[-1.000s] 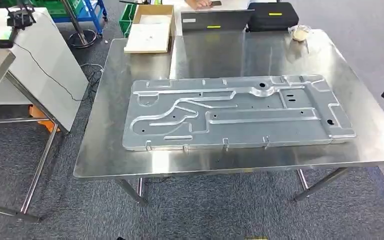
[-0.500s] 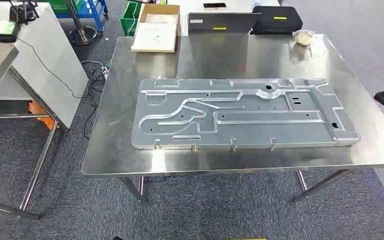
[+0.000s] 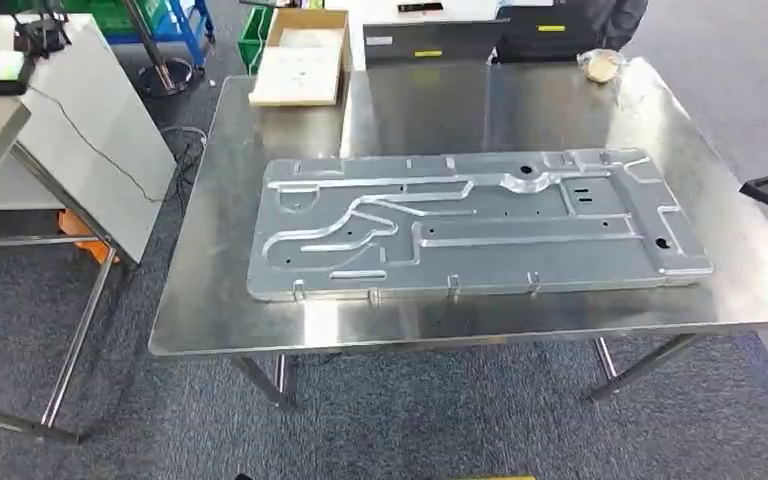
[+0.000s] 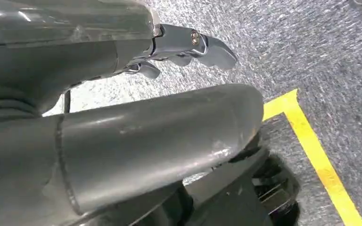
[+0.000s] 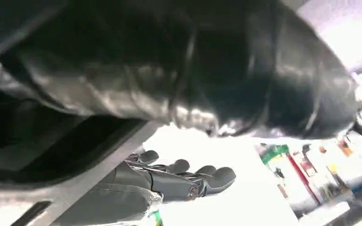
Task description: Take the parts from the cabinet and place them on the table.
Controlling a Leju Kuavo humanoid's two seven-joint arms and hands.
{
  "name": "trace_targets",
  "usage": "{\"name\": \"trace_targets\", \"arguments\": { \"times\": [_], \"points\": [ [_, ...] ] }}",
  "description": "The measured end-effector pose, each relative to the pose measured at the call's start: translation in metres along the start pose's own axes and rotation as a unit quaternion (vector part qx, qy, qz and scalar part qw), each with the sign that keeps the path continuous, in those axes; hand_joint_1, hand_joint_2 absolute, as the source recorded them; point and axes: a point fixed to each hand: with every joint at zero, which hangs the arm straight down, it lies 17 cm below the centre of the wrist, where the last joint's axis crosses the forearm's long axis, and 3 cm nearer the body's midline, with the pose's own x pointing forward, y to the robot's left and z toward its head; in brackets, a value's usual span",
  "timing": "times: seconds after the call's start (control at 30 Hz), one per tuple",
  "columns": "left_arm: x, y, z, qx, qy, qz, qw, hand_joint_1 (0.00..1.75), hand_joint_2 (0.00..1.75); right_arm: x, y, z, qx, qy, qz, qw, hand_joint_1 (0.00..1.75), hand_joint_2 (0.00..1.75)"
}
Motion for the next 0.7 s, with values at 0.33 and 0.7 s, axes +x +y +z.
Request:
{"name": "trace_targets", "arguments": {
  "times": [0.33, 0.7],
  "points": [
    [0.000, 0.003, 0.000, 0.004, 0.000, 0.002, 1.000, 0.00, 0.00, -0.006, 0.009, -0.001, 0.011, 0.017, -0.014, 1.000, 0.00, 0.00],
    [0.002, 0.001, -0.001, 0.004, -0.002, 0.005, 1.000, 0.00, 0.00, -0.007, 0.019, 0.004, 0.019, 0.003, -0.021, 1.000, 0.00, 0.00]
  ]
}}
